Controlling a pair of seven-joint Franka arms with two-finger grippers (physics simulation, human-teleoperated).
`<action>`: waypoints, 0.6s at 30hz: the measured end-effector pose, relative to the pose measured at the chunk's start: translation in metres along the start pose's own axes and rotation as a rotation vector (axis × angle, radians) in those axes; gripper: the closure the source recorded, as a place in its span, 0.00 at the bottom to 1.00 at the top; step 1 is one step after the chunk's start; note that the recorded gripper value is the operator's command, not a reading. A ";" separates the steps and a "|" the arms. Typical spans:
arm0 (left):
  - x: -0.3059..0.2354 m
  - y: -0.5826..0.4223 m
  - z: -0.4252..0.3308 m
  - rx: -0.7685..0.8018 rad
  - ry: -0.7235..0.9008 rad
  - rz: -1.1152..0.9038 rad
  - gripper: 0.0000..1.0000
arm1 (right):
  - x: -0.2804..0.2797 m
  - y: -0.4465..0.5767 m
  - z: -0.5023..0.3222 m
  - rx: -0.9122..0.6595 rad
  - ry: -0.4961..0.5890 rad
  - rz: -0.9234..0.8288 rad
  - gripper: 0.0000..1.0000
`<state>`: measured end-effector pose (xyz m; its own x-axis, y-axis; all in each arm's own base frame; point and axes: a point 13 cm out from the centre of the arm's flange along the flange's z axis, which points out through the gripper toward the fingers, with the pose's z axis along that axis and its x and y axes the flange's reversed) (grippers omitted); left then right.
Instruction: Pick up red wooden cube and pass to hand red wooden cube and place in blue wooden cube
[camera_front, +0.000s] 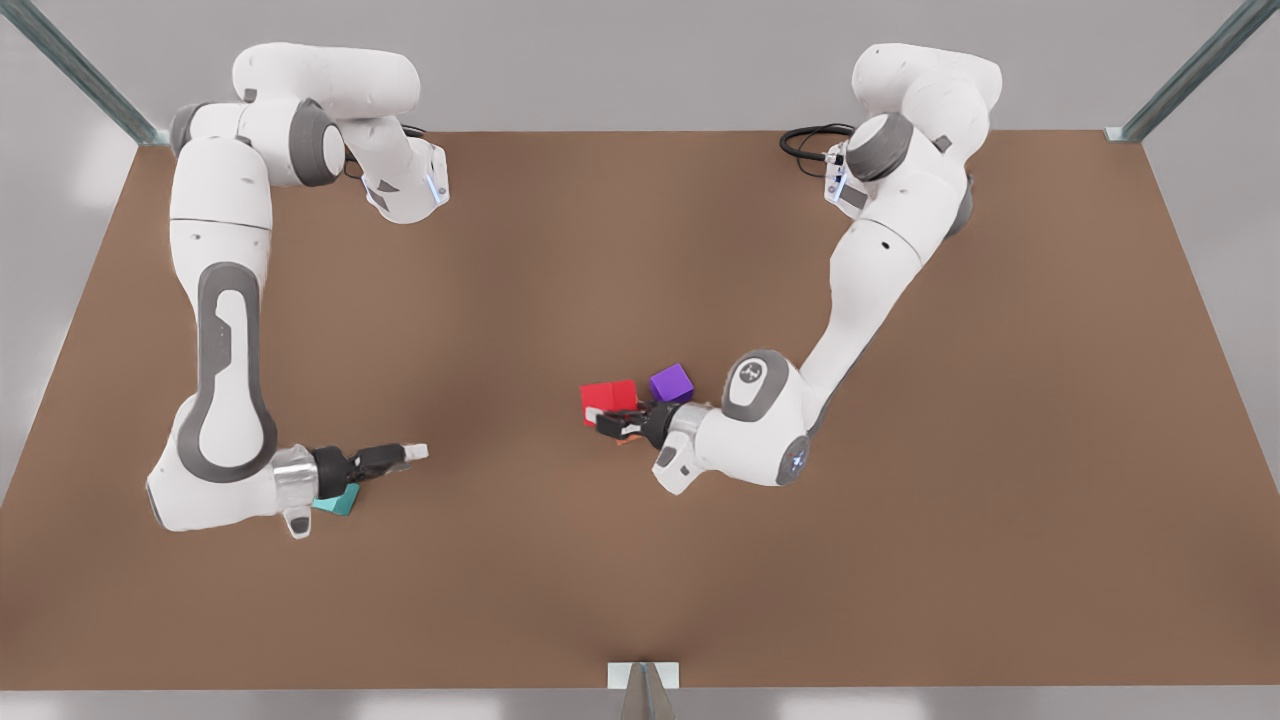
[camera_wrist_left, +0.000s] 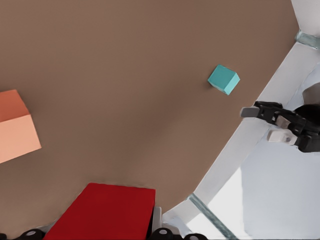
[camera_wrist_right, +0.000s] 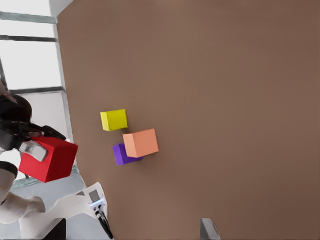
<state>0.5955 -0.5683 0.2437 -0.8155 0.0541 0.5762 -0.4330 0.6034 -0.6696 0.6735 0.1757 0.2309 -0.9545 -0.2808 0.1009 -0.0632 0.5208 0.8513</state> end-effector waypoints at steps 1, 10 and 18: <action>0.001 -0.010 0.002 0.066 0.033 -0.010 0.46 | -0.010 0.008 0.004 -0.037 -0.038 -0.088 0.00; -0.028 -0.019 -0.026 0.304 0.054 0.137 0.52 | -0.010 0.052 0.067 -0.198 -0.238 -0.627 0.00; -0.041 -0.022 -0.023 0.374 -0.007 0.315 0.51 | -0.025 0.080 0.124 -0.183 -0.447 -0.951 0.00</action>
<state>0.6473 -0.5656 0.2453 -0.9311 0.1822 0.3161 -0.2720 0.2311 -0.9341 0.6560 0.3247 0.2330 -0.5586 -0.1671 -0.8124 -0.8294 0.1036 0.5489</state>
